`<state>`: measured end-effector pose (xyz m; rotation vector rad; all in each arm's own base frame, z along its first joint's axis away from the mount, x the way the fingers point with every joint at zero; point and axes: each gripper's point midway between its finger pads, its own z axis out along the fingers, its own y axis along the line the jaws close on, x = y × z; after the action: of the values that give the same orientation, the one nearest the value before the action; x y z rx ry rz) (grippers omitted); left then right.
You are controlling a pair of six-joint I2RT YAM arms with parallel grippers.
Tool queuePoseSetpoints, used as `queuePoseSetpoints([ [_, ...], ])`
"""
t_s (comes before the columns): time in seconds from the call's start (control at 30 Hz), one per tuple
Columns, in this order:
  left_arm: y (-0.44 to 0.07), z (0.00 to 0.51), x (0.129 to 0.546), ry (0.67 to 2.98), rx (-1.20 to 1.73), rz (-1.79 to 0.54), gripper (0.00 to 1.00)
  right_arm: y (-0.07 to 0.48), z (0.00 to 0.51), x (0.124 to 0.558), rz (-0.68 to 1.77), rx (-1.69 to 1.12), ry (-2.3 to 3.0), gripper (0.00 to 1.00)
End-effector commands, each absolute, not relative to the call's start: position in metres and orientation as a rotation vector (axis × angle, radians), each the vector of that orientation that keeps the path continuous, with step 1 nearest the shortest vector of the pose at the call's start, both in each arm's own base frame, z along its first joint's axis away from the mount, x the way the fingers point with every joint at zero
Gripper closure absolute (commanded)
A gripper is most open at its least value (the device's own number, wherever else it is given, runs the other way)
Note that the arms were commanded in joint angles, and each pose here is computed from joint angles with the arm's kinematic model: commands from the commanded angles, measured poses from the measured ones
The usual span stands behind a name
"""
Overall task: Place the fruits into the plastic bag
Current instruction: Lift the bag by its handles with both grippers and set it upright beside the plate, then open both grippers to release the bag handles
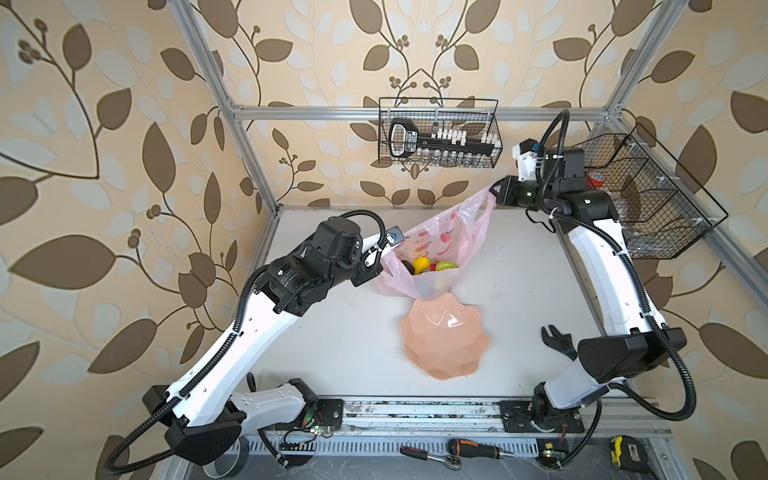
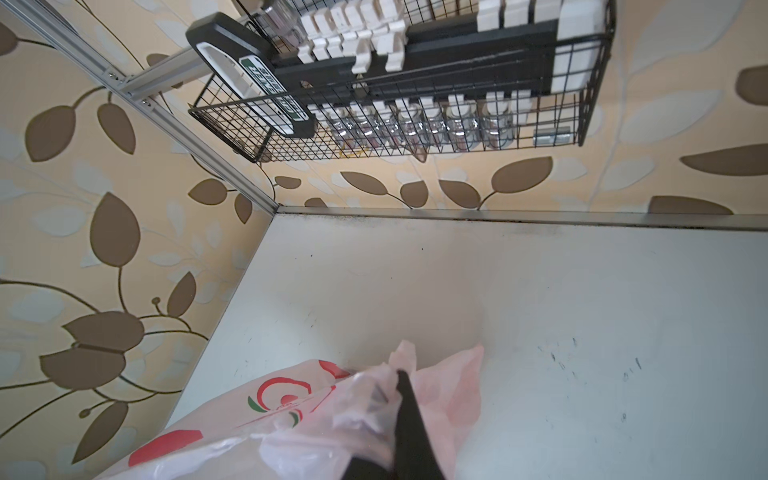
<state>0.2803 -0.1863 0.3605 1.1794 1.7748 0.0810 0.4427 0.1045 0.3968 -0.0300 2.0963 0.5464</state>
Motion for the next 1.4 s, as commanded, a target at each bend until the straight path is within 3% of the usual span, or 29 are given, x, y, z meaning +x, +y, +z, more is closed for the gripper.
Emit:
queuePoseSetpoints([
  [0.0, -0.186, 0.387, 0.288, 1.691, 1.129, 0.092, 1.00, 0.081, 0.394, 0.440, 0.459, 0.001, 2.082, 1.00],
  [0.1, -0.191, 0.378, 0.292, 1.695, 1.136, 0.070, 1.00, 0.075, 0.374, 0.438, 0.457, 0.017, 2.108, 1.00],
  [0.13, -0.194, 0.375, 0.292, 1.699, 1.135, 0.051, 0.95, 0.075, 0.367, 0.438, 0.466, 0.018, 2.118, 1.00],
  [0.23, -0.203, 0.373, 0.291, 1.687, 1.111, -0.023, 0.53, 0.083, 0.350, 0.438, 0.525, 0.000, 2.136, 0.92],
  [0.33, -0.213, 0.375, 0.289, 1.685, 1.076, -0.116, 0.24, 0.091, 0.345, 0.437, 0.594, -0.011, 2.137, 0.66],
  [0.4, -0.213, 0.383, 0.292, 1.684, 1.006, -0.146, 0.10, 0.093, 0.347, 0.436, 0.609, -0.013, 2.137, 0.49],
  [0.47, -0.212, 0.398, 0.290, 1.663, 0.949, -0.183, 0.04, 0.092, 0.352, 0.433, 0.601, -0.015, 2.138, 0.32],
  [0.6, -0.197, 0.430, 0.284, 1.633, 0.813, -0.205, 0.01, 0.074, 0.368, 0.429, 0.549, 0.020, 2.117, 0.11],
  [0.77, -0.174, 0.454, 0.266, 1.586, 0.705, -0.229, 0.01, 0.037, 0.376, 0.423, 0.541, 0.126, 2.101, 0.01],
  [1.07, -0.122, 0.441, 0.279, 1.719, 0.435, -0.125, 0.01, -0.020, 0.394, 0.406, 0.444, 0.284, 2.042, 0.00],
  [1.23, -0.088, 0.405, 0.309, 1.850, 0.239, -0.103, 0.01, -0.062, 0.358, 0.398, 0.262, 0.403, 2.120, 0.00],
  [1.37, -0.027, 0.346, 0.338, 1.960, -0.038, -0.052, 0.01, -0.100, 0.303, 0.390, 0.083, 0.510, 2.174, 0.00],
])
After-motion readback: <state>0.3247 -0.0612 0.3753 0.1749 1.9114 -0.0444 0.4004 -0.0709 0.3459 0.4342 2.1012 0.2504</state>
